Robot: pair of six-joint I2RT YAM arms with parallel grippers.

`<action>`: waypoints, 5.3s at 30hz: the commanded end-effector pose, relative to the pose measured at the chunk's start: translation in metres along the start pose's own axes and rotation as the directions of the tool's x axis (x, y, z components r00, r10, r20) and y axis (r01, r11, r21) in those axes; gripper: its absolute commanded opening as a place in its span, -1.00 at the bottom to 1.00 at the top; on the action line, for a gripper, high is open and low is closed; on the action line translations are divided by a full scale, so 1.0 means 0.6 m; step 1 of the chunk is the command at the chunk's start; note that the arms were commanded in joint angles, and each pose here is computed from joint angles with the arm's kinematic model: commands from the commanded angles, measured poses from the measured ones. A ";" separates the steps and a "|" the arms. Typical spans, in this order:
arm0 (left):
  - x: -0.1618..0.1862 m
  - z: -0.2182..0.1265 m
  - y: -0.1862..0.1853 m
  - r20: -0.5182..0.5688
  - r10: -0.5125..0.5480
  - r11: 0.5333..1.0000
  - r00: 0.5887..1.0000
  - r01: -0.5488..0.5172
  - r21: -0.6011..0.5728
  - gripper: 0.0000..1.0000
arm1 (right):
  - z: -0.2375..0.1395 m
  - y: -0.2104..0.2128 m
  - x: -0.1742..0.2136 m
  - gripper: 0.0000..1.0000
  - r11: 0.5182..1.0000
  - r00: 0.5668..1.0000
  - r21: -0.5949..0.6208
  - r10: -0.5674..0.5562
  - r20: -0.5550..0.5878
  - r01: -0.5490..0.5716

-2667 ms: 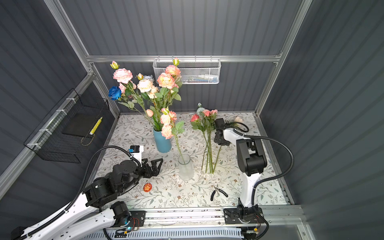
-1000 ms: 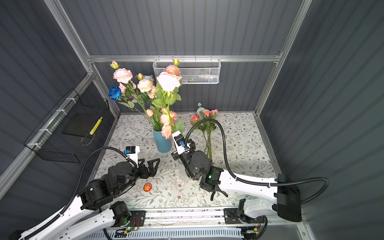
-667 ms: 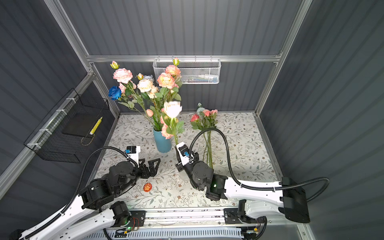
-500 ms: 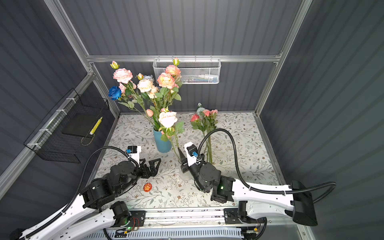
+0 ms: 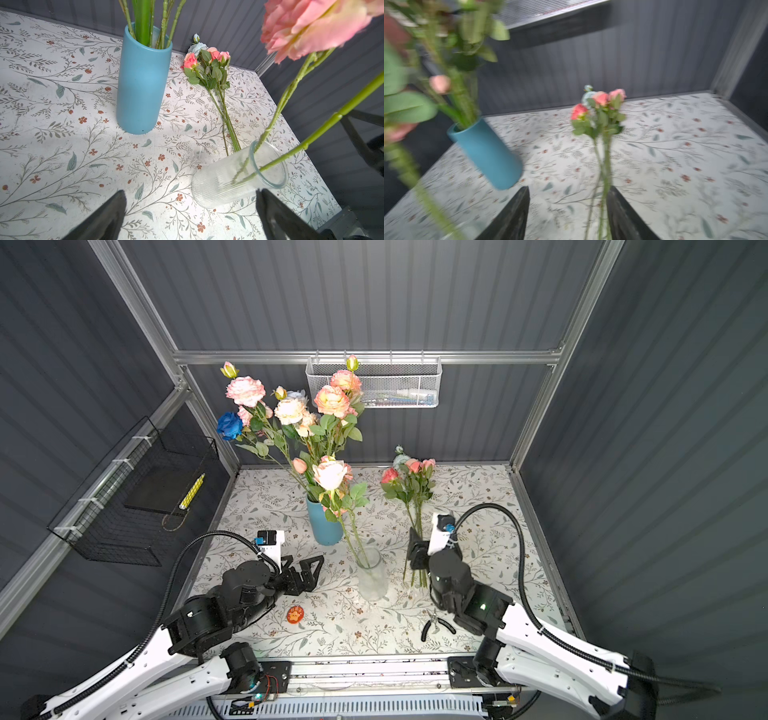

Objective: Arrange the flowers into the vase
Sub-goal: 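Open the right gripper and return it to the pink bundle, then grasp a pink rose stem from the bundle with the right gripper, then lift the pink rose and carry it toward the clear glass vase, then lower the stem into the glass vase, open the right gripper, return to bundle, then grasp another rose stem from the bundle with the right gripper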

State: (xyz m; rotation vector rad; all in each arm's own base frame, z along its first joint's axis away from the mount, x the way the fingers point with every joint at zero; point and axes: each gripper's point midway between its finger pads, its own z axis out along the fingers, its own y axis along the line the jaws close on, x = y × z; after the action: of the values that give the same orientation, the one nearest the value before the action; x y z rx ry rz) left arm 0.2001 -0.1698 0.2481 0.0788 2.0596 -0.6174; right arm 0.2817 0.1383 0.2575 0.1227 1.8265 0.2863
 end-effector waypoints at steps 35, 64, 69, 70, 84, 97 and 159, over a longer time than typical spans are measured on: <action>-0.004 -0.012 0.011 0.019 0.010 1.000 1.000 -0.010 -0.017 0.99 | 0.308 -0.064 0.312 -0.22 0.949 0.671 0.315 0.228 -0.706 0.009; -0.008 -0.018 0.015 0.025 0.007 1.000 1.000 -0.006 -0.029 1.00 | 0.275 0.031 0.139 -1.00 0.999 0.875 0.045 0.035 -0.483 -0.015; -0.009 -0.019 0.015 0.025 0.008 0.999 1.000 -0.008 -0.031 0.99 | 0.207 0.044 0.064 -1.00 0.999 0.935 -0.014 0.030 -0.353 -0.038; -0.010 -0.020 0.016 0.027 0.008 0.999 1.000 -0.007 -0.032 0.99 | 0.190 0.048 0.051 -1.00 0.999 0.945 -0.030 0.026 -0.326 -0.038; -0.017 -0.024 0.013 0.040 0.001 1.000 0.999 0.000 -0.026 1.00 | -0.049 0.155 -0.124 -1.00 0.929 0.996 -0.369 0.056 0.074 -0.025; -0.014 -0.021 0.014 0.032 -0.007 1.000 0.999 0.008 -0.030 0.99 | -0.122 0.295 -0.218 -1.00 0.798 0.925 -0.600 0.184 0.333 0.058; -0.001 -0.005 -0.003 -0.006 0.007 1.000 1.000 -0.007 0.009 0.99 | 0.254 0.039 0.262 0.14 0.999 0.755 -0.018 0.021 -0.656 -0.043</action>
State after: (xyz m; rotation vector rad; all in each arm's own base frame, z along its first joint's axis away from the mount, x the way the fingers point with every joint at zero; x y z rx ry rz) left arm 0.2002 -0.1693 0.2455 0.0878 2.0686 -0.6012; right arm 0.3684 0.2119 0.0874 0.0657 2.4840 0.4079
